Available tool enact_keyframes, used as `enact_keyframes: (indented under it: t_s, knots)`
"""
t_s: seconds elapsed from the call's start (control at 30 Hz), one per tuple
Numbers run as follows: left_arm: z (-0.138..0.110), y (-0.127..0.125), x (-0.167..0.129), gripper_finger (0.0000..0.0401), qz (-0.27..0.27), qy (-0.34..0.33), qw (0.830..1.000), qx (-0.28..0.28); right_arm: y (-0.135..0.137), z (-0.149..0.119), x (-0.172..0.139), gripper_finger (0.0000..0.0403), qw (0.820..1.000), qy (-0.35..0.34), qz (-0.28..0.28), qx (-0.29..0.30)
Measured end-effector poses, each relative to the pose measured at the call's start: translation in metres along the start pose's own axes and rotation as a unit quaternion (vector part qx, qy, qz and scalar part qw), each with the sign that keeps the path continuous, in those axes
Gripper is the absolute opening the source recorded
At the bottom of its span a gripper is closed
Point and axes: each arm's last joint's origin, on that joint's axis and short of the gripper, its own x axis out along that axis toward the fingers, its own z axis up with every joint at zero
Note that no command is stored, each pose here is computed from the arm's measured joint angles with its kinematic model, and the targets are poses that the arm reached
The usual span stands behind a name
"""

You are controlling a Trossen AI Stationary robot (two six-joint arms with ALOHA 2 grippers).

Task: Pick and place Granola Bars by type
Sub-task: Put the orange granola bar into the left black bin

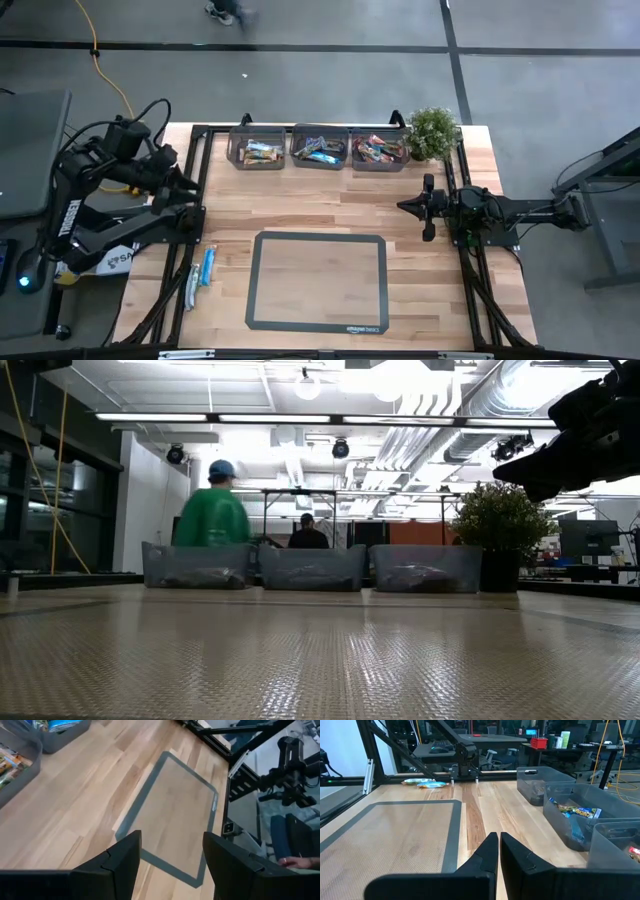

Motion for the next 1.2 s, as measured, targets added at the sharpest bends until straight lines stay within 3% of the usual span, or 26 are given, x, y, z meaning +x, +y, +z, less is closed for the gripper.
enact_keyframes:
  t_s: [0.4,0.7,1.03,1.2]
  knots:
    - [-0.025,-0.013,-0.012,0.0209,-0.010,-0.040,0.999,-0.009,0.000,0.000,0.000,0.0002,1.000,0.000,0.000,0.000]
    - [-0.040,0.001,0.008,0.0209,-0.059,-0.009,0.997,-0.058,0.000,0.000,0.000,0.0002,1.000,0.000,0.000,0.000]
    - [-0.074,0.001,0.010,0.0209,-0.038,-0.033,0.996,-0.075,0.000,0.000,0.000,0.0002,1.000,0.000,0.000,0.000]
    - [-0.077,0.002,0.011,0.0209,-0.026,-0.037,0.997,-0.062,0.000,0.000,0.000,0.0002,1.000,0.000,0.000,0.000]
